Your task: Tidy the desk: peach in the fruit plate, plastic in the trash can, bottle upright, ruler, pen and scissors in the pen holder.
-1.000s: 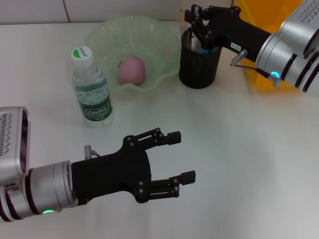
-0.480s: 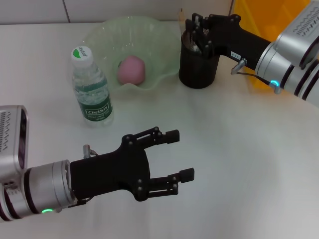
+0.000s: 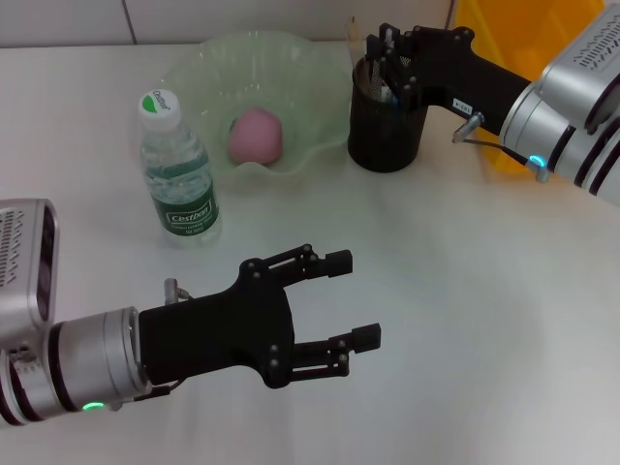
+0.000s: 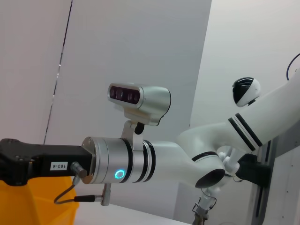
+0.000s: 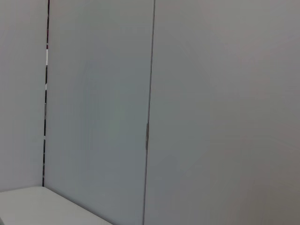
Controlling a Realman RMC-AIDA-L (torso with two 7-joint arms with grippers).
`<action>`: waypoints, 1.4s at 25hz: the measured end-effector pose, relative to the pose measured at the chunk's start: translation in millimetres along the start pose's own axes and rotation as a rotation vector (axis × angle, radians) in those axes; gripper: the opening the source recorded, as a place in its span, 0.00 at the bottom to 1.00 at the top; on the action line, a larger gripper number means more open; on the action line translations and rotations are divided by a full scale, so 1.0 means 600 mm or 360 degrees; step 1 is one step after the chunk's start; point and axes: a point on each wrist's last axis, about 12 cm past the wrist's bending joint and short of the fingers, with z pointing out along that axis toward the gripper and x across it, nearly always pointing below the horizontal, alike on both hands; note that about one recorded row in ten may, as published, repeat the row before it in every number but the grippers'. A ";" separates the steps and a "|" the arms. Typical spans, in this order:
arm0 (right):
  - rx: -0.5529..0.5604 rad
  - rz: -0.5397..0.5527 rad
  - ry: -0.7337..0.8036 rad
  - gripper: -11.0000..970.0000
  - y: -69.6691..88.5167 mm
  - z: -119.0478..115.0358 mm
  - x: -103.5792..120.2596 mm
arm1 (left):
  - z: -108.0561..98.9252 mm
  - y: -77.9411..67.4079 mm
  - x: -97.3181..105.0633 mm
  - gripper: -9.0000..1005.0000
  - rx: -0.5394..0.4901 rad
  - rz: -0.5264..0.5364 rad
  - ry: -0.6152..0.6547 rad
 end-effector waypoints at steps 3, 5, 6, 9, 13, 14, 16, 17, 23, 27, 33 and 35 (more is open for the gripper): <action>-0.0009 0.0003 -0.0004 0.16 0.002 -0.003 0.002 | 0.001 0.000 0.000 0.80 0.0005 -0.0001 0.0002; -0.0013 0.0017 -0.0031 0.16 0.004 -0.010 0.003 | 0.001 0.000 0.000 0.80 0.0008 0.0001 0.0001; -0.0015 0.0027 -0.0053 0.16 0.005 -0.015 0.004 | 0.001 0.000 -0.001 0.80 0.0010 0.0001 0.0000; -0.0022 0.0093 -0.0161 0.16 0.004 -0.039 0.001 | 0.000 0.001 -0.004 0.80 0.0020 0.0008 -0.0007; -0.0051 0.0278 -0.0296 0.26 -0.011 -0.094 -0.008 | -0.001 0.000 -0.007 0.80 0.0046 0.0017 -0.0009; -0.0075 0.0328 -0.0316 0.30 -0.014 -0.116 -0.008 | -0.002 0.000 -0.008 0.80 0.0053 0.0019 -0.0010; -0.0196 0.0347 -0.0315 0.36 -0.015 -0.164 -0.011 | -0.005 0.001 -0.009 0.80 0.0064 0.0027 -0.0001; -0.0264 0.0329 -0.0281 0.49 -0.012 -0.187 -0.010 | -0.007 0.003 -0.010 0.80 0.0068 0.0030 0.0008; -0.0799 0.0207 0.0177 0.71 0.037 -0.299 0.021 | -0.024 0.021 -0.017 0.80 0.0082 0.0041 0.0119; -0.0893 0.0243 0.0237 0.79 0.056 -0.305 0.031 | -0.040 0.035 -0.019 0.80 0.0022 0.0072 0.0180; -0.0919 0.0258 0.0260 0.85 0.069 -0.298 0.038 | -0.061 0.044 -0.017 0.80 -0.0038 0.0096 0.0250; -0.0913 0.0257 0.0257 0.86 0.069 -0.296 0.038 | -0.070 0.042 -0.013 0.80 -0.0062 0.0089 0.0269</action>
